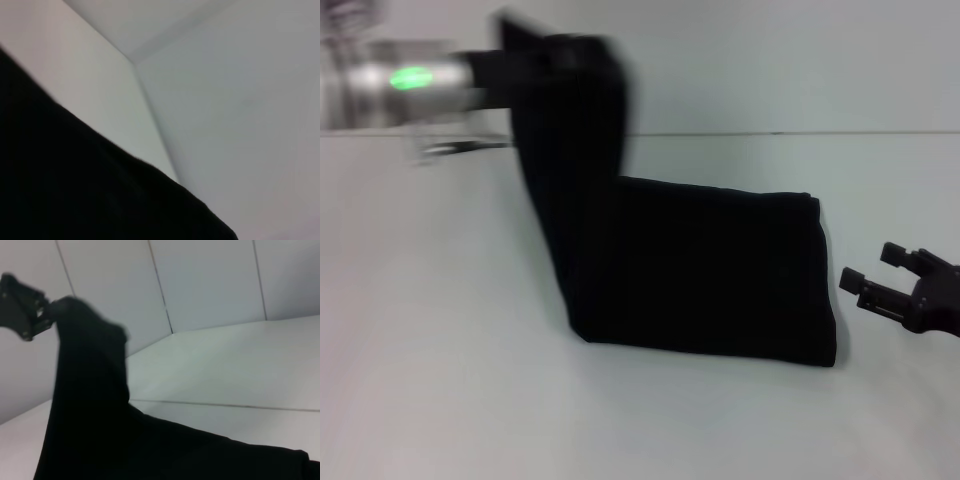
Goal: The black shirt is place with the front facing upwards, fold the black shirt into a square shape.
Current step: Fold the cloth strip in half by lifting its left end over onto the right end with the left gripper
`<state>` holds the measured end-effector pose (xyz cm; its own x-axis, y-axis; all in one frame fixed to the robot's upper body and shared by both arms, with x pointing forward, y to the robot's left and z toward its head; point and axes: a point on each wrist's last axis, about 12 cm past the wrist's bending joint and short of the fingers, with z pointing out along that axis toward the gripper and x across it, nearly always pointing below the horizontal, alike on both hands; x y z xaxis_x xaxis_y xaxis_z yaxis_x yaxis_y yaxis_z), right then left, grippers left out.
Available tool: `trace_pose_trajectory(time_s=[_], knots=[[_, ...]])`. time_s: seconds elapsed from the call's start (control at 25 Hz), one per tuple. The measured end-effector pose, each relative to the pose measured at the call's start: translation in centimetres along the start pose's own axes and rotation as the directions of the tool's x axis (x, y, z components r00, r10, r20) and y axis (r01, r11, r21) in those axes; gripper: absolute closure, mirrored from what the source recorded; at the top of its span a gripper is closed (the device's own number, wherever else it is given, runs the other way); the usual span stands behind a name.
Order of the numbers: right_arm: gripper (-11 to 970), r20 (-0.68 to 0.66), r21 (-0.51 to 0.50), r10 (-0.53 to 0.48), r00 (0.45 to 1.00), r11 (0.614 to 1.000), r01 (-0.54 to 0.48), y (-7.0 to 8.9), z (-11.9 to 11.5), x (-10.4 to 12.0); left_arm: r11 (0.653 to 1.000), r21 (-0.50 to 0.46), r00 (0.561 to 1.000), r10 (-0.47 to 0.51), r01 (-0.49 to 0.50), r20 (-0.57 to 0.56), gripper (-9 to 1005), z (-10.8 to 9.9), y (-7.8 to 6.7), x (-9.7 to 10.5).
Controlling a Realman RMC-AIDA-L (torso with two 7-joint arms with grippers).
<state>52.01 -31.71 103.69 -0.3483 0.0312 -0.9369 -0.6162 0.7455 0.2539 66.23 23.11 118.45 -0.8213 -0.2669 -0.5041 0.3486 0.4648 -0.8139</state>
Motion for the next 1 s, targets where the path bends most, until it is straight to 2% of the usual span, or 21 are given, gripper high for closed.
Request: trace_pose_trajectory(time_s=[0.04,0.12,0.16,0.24,0.32,0.44,0.48,0.52,0.56,0.68,1.0], knots=[[44,0.004,0.004,0.006,1.0,1.0,-0.006,0.0,-0.2,0.1,0.999,0.032,0.998,0.04,-0.038,-0.054,963,2.4,-1.7,0.3],[44,0.014,0.012,0.018,1.0,1.0,-0.019,0.0,-0.6,0.3,0.994,0.075,0.987,0.095,-0.086,-0.132,963,5.5,-3.9,1.4],[43,0.018,0.017,0.024,1.0,1.0,-0.024,0.0,-0.8,0.4,0.99,0.094,0.977,0.123,-0.107,-0.175,963,7.0,-4.9,2.3],[43,0.019,0.022,0.031,0.999,0.999,-0.031,0.0,-1.1,0.6,0.985,0.119,0.955,0.149,-0.122,-0.257,963,9.3,-5.9,4.7],[43,0.016,0.024,0.037,0.999,0.999,-0.038,0.1,-1.2,0.8,0.986,0.123,0.941,0.143,-0.11,-0.306,964,10.3,-5.8,6.9],[43,0.011,0.026,0.054,0.998,0.998,-0.054,0.2,-1.3,1.3,0.994,0.105,0.92,0.054,-0.014,-0.389,964,11.0,-3.5,11.9],[43,0.009,0.025,0.06,0.998,0.998,-0.06,0.3,-1.2,1.4,0.994,0.105,0.92,0.054,-0.014,-0.389,964,11.0,-3.5,11.9],[43,0.006,0.027,0.065,0.998,0.997,-0.066,0.4,-1.2,1.6,0.995,0.093,0.913,0.001,0.04,-0.408,964,10.9,-2.3,13.8],[43,0.002,0.033,0.067,0.998,0.997,-0.067,0.4,-1.1,1.7,0.994,0.084,0.914,-0.025,0.065,-0.406,964,10.6,-1.7,14.5],[43,-0.017,0.048,0.06,0.998,0.997,-0.059,0.3,-0.7,1.9,0.992,0.077,0.923,-0.067,0.103,-0.378,964,9.8,-0.6,15.4],[44,-0.054,0.024,0.037,0.998,0.999,-0.036,0.5,-0.7,2.2,0.993,0.089,0.941,-0.047,0.081,-0.335,964,9.3,-0.6,14.3]])
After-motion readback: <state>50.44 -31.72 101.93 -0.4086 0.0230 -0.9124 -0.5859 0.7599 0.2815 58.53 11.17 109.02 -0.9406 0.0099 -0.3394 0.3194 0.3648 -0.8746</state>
